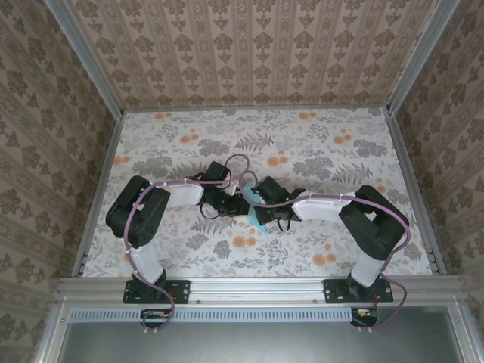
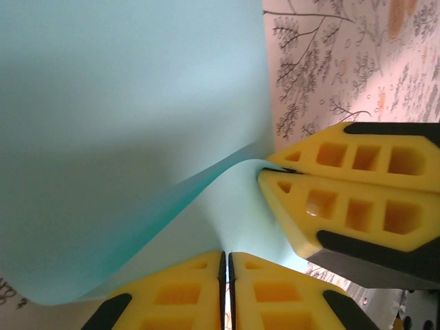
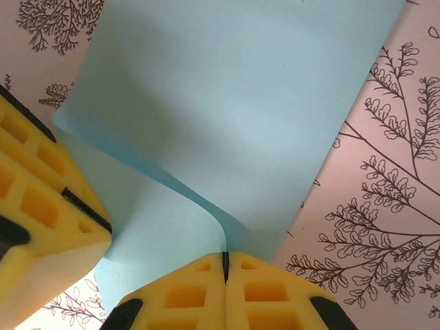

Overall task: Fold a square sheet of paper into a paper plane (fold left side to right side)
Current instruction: Third fold the triangle at the center of the table.

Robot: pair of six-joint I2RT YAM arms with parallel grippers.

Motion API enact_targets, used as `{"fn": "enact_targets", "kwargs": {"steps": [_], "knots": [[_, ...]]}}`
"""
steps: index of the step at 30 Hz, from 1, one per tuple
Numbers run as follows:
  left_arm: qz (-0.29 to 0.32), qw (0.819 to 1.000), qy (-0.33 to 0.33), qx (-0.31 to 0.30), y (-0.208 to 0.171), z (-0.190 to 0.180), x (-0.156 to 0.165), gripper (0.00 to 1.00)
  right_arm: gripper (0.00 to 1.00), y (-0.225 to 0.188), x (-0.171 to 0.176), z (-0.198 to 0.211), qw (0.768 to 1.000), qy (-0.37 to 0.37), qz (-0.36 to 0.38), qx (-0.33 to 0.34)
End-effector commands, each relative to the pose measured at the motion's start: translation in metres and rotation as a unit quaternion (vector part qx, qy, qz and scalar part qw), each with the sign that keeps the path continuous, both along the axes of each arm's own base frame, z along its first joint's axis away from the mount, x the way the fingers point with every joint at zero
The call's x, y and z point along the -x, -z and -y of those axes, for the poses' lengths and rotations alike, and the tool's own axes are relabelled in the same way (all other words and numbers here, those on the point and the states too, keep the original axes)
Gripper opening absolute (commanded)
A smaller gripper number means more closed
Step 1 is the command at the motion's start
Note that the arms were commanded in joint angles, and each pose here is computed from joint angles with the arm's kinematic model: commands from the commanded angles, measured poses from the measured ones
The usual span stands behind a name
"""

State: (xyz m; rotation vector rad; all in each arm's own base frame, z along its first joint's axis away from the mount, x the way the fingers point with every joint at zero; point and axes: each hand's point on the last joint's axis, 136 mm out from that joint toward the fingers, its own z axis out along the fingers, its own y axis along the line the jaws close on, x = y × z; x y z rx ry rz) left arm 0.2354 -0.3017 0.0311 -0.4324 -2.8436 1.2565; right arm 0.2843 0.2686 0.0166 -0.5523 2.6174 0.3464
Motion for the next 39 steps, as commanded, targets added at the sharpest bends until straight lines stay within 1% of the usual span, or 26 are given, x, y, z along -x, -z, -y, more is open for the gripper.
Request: {"fn": "enact_targets", "kwargs": {"steps": [1, 16, 24, 29, 34, 39], "knots": [[-0.019, 0.999, 0.0, -0.026, 0.017, -0.009, 0.009, 0.12, 0.0, 0.036, 0.036, 0.017, 0.996, -0.016, -0.078, 0.048], [-0.029, 0.998, -0.006, -0.061, 0.032, -0.02, 0.014, 0.11, 0.0, 0.037, 0.036, 0.016, 0.995, -0.017, -0.08, 0.049], [-0.037, 0.997, -0.006, -0.068, 0.034, -0.024, 0.02, 0.1, 0.0, 0.035, 0.034, 0.015, 0.996, -0.018, -0.077, 0.048], [-0.036, 0.996, -0.011, -0.086, 0.043, -0.029, 0.02, 0.1, 0.0, 0.019, 0.023, 0.006, 0.998, -0.012, -0.061, 0.025], [-0.041, 0.995, -0.012, -0.093, 0.048, -0.03, 0.022, 0.1, 0.15, -0.014, 0.004, 0.001, 1.0, 0.003, -0.031, -0.006], [-0.041, 0.995, -0.012, -0.095, 0.049, -0.03, 0.022, 0.09, 0.25, -0.042, -0.003, 0.007, 0.999, 0.023, -0.013, -0.03]]}}
